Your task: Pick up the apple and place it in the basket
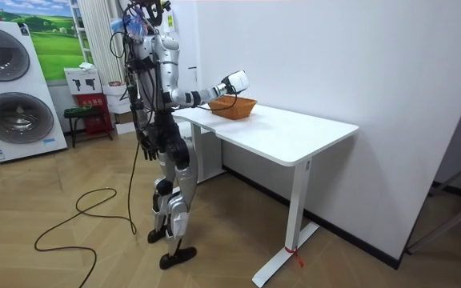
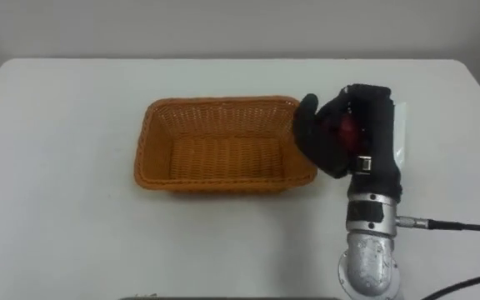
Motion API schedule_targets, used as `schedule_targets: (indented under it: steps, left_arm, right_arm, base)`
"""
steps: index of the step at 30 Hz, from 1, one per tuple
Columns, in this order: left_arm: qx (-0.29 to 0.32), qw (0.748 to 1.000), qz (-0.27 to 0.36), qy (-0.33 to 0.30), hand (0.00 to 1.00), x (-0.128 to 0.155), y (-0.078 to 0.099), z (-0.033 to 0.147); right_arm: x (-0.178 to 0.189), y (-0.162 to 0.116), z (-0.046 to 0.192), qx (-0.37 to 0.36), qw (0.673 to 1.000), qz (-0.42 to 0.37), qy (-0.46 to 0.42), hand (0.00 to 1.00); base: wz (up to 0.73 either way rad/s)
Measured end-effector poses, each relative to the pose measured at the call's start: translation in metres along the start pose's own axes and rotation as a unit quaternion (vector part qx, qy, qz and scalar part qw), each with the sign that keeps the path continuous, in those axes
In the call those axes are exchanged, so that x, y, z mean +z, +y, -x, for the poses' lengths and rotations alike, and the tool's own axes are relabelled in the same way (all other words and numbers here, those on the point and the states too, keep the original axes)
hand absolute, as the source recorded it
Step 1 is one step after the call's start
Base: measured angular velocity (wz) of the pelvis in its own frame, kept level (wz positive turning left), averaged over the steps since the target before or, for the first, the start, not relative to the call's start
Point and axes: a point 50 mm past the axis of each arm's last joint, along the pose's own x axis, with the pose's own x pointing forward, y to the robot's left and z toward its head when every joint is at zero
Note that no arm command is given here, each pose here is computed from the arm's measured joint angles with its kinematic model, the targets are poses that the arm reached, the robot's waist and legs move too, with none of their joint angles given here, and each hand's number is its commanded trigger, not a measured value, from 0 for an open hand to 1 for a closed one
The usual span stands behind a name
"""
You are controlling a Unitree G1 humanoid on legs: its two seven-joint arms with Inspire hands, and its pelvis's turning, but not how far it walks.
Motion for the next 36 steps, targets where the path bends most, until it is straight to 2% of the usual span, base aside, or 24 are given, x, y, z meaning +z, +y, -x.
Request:
schedule_targets:
  steps: [12, 21, 36]
  left_arm:
    - [-0.001, 1.000, -0.005, -0.015, 0.00, 0.007, 0.000, 0.000]
    - [-0.012, 0.999, -0.031, -0.011, 0.00, 0.006, -0.006, 0.000]
    - [-0.019, 0.999, -0.033, -0.006, 0.00, 0.004, -0.007, 0.000]
  right_arm:
    - [0.002, 0.021, 0.005, 0.109, 0.994, 0.016, -0.006, 0.00]
    - [0.002, 0.031, 0.008, 0.145, 0.989, 0.011, -0.002, 0.00]
    - [0.004, 0.030, 0.003, 0.144, 0.990, 0.012, -0.003, 0.00]
  base:
    - [0.01]
    - [0.00]
    - [0.04]
